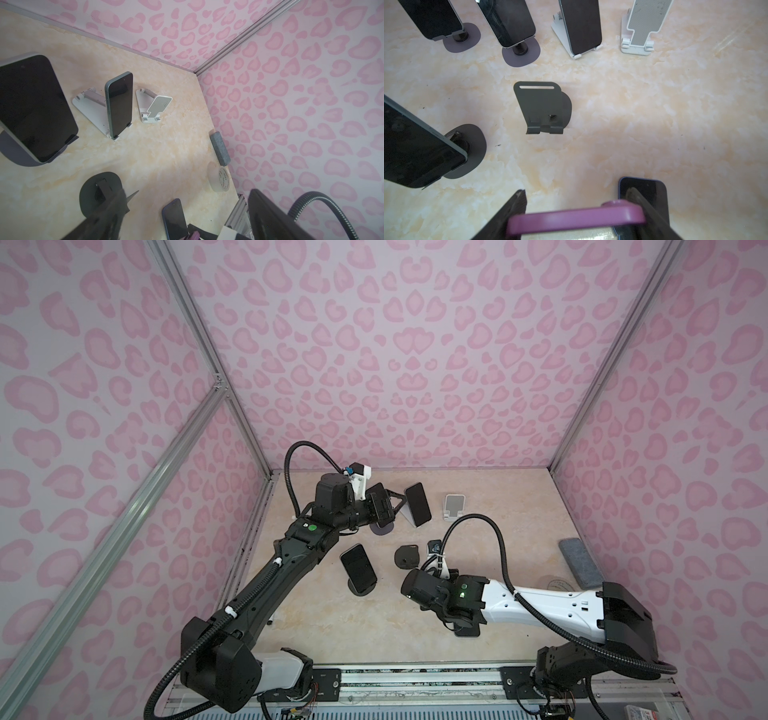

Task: Remove the phone from the phone stand
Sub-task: Place the phone at the bottom-center of the table.

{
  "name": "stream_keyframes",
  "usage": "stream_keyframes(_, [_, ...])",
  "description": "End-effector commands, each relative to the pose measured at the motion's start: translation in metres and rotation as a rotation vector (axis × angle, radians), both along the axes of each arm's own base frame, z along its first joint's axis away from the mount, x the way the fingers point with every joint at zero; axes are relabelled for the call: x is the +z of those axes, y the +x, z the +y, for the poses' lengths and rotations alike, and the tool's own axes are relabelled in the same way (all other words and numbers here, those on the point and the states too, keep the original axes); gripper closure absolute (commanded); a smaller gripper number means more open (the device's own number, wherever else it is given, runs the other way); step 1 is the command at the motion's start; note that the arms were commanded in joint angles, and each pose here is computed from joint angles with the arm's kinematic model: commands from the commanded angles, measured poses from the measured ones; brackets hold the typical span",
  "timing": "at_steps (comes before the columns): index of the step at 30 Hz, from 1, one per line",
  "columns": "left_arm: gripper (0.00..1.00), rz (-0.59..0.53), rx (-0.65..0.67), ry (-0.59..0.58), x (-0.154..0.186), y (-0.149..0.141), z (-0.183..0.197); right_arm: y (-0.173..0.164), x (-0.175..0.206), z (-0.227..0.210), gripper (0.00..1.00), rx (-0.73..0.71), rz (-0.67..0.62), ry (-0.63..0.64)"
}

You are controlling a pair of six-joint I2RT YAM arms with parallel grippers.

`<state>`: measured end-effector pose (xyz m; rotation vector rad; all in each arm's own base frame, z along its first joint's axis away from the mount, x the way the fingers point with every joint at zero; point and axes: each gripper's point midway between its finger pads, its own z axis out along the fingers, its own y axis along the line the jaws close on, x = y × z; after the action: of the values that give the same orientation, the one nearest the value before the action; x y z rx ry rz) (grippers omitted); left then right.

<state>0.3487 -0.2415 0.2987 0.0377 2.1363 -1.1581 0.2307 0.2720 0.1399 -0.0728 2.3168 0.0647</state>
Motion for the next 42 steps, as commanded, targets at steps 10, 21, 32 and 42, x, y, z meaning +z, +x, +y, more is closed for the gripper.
stream_keyframes(10, [0.06, -0.023, 0.11, 0.024, 0.004, 0.008, 0.022, -0.007, -0.008, -0.006, 0.29, -0.005, 0.073, -0.007])
stream_keyframes(21, [0.06, 0.005, 0.202, 0.025, -0.004, 0.023, 0.047, -0.006, -0.026, 0.0, 0.29, 0.014, 0.124, -0.065])
stream_keyframes(32, [0.06, 0.023, 0.226, 0.017, -0.007, 0.028, 0.055, 0.007, -0.037, -0.003, 0.3, -0.016, 0.132, -0.055])
stream_keyframes(42, [0.06, 0.037, 0.219, 0.007, -0.008, 0.028, 0.054, 0.01, -0.051, 0.002, 0.29, -0.021, 0.163, -0.059])
